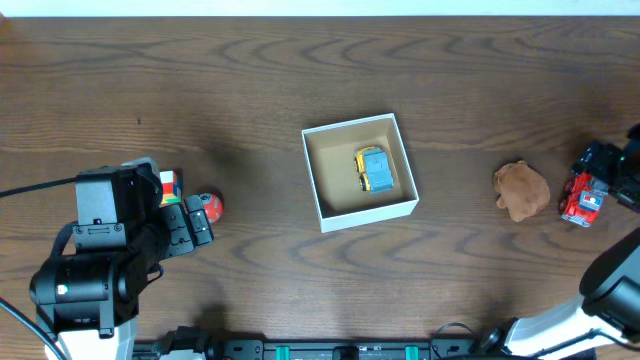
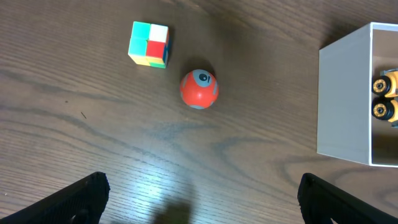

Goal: Pack container
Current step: 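Move the right gripper to the red toy truck and grasp it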

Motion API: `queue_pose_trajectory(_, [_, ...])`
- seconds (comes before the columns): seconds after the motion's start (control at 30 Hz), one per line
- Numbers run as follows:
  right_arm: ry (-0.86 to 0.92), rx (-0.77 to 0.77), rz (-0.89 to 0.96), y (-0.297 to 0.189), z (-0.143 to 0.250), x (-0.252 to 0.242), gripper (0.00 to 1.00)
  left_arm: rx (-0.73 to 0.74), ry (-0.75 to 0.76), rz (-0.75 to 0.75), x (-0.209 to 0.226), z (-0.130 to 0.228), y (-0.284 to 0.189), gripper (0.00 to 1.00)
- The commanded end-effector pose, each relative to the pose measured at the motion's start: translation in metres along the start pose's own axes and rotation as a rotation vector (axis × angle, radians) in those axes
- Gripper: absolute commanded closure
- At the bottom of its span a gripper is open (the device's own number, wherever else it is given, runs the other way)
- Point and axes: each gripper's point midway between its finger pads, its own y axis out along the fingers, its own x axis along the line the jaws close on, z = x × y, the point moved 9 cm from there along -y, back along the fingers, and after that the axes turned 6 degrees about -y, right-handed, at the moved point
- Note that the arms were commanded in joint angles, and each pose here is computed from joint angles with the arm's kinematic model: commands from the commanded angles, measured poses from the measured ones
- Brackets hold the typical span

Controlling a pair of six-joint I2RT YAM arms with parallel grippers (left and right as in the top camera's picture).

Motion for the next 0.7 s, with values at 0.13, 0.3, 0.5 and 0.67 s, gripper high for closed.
queue_pose_trajectory(0.13, [-0.032,0.04,-0.008,0.023,-0.002,-0.003,0.01,-0.018,-0.002,-0.001,0.0,-0.003,-0.005,0.02])
queue_pose_trajectory(0.3, [-0.032,0.06,-0.01,0.036,0.0,-0.003,0.03,-0.018,-0.002,-0.001,0.0,-0.003,-0.005,0.02])
queue_pose_trajectory(0.5, [-0.032,0.096,-0.014,0.051,0.005,-0.002,0.04,-0.017,-0.002,0.0,0.0,-0.003,-0.005,0.02])
queue_pose_trajectory(0.67, [-0.032,0.103,-0.017,0.054,0.005,-0.002,0.12,-0.017,-0.002,0.0,0.0,-0.003,-0.005,0.02])
